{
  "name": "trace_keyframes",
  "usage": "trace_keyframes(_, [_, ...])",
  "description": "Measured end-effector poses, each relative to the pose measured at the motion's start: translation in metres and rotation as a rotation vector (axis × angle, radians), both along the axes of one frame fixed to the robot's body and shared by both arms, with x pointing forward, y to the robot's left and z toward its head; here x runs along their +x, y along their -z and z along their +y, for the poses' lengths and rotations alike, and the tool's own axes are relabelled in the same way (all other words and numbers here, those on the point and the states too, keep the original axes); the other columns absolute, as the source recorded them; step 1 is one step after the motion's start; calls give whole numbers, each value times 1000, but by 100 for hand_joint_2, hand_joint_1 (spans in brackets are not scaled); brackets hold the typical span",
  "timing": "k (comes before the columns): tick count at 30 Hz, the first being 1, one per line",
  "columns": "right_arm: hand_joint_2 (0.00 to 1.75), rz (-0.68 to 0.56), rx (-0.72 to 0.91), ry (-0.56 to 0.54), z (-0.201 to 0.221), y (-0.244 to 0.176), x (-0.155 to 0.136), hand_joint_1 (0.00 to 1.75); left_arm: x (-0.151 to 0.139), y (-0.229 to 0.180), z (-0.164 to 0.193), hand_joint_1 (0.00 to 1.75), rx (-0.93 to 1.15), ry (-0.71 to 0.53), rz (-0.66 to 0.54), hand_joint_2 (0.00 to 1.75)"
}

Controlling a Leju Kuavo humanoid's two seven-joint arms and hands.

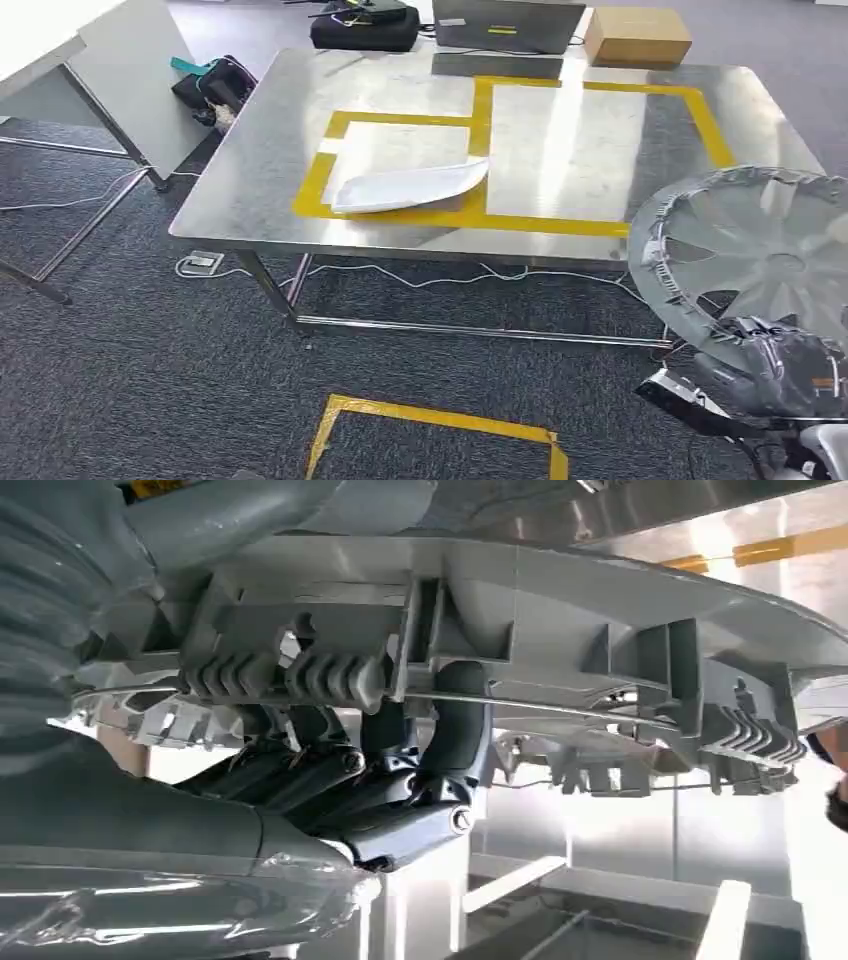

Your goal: Take the parts from the cabinet and place them on the table.

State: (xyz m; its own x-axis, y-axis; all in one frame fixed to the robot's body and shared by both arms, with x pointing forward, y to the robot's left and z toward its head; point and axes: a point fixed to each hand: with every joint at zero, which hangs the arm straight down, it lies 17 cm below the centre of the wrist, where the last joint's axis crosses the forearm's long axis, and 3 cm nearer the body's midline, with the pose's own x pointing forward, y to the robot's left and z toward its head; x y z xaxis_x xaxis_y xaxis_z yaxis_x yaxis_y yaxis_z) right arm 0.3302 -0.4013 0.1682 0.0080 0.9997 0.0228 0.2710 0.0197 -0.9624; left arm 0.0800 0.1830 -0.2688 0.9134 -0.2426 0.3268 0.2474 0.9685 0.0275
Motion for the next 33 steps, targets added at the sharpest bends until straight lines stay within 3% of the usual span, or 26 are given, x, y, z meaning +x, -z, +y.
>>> trace_keyframes(11, [175,87,103,8,-18,19,-5,175,-4,2,4,0,14,-17,21,175])
trace_keyframes(33, [175,108,53,115,-90,16,-3,175,-8,4,13,0,37,-28,42,175])
